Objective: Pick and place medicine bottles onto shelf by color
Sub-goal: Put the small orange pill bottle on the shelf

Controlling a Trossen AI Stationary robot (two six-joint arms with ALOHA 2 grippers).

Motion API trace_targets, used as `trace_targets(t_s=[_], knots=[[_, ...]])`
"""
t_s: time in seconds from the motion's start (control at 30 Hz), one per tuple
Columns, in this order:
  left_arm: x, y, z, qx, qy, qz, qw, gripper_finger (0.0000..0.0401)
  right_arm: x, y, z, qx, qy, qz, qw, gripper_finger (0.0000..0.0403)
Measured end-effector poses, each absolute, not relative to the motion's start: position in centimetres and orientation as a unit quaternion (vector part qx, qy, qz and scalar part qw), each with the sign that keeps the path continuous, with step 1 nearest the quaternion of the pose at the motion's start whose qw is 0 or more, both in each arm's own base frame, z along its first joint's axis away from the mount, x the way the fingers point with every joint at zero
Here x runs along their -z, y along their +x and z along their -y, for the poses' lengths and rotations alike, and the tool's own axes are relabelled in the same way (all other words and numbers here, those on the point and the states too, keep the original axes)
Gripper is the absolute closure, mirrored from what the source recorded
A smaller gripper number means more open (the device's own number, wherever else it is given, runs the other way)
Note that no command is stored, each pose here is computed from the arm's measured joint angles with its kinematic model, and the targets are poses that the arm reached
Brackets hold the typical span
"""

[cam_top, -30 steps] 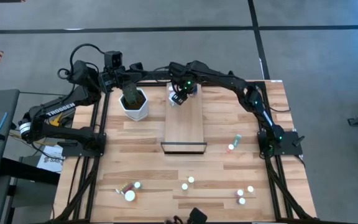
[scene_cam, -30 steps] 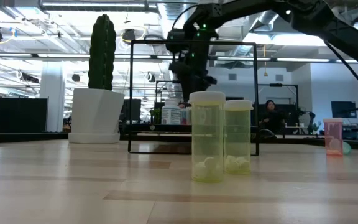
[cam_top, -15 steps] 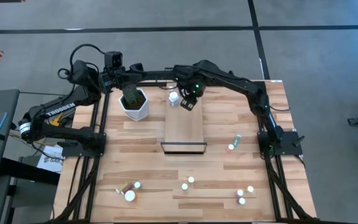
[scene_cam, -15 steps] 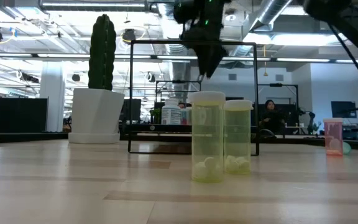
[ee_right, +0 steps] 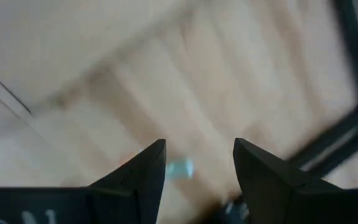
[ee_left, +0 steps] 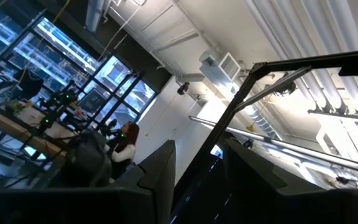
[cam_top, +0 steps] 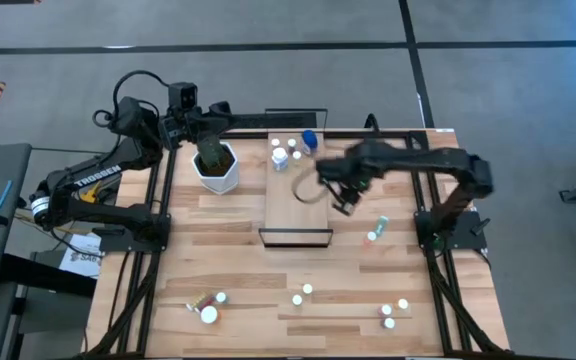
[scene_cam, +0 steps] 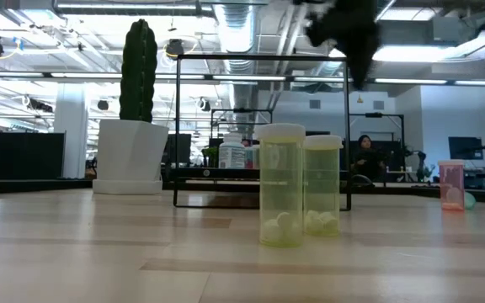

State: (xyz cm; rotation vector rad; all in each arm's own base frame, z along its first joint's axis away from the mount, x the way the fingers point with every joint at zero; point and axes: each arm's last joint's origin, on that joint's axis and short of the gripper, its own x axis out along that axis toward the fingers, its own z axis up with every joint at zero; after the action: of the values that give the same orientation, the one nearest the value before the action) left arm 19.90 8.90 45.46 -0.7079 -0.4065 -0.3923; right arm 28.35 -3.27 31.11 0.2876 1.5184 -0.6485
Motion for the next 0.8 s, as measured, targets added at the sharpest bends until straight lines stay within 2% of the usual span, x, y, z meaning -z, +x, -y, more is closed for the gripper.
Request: trace_targets(t_s=[0.2,0.37,0.57,0.8], knots=[[-45.4,20.0,-9.1,0.166,-0.343,0.209,0.9,0.0281,-26.0,23.1,-1.0,0.264,0.22,-0.704,0.622,0.0195],[-45.0,20.2,-9.4,0.125,-0.352,0.213,0.903,0.0281,-23.7,20.6,-3.2,0.269,0.243,-0.7,0.615,0.0196],[-44.6,20.5,-9.8,0.077,-0.366,0.214,0.902,0.0281,-23.5,19.8,-4.2,0.261,0.25,-0.684,0.633,0.0196],[-44.4,20.7,-9.7,0.058,-0.368,0.218,0.902,0.0281,-23.2,21.4,-4.0,0.241,0.24,-0.645,0.684,0.0196]])
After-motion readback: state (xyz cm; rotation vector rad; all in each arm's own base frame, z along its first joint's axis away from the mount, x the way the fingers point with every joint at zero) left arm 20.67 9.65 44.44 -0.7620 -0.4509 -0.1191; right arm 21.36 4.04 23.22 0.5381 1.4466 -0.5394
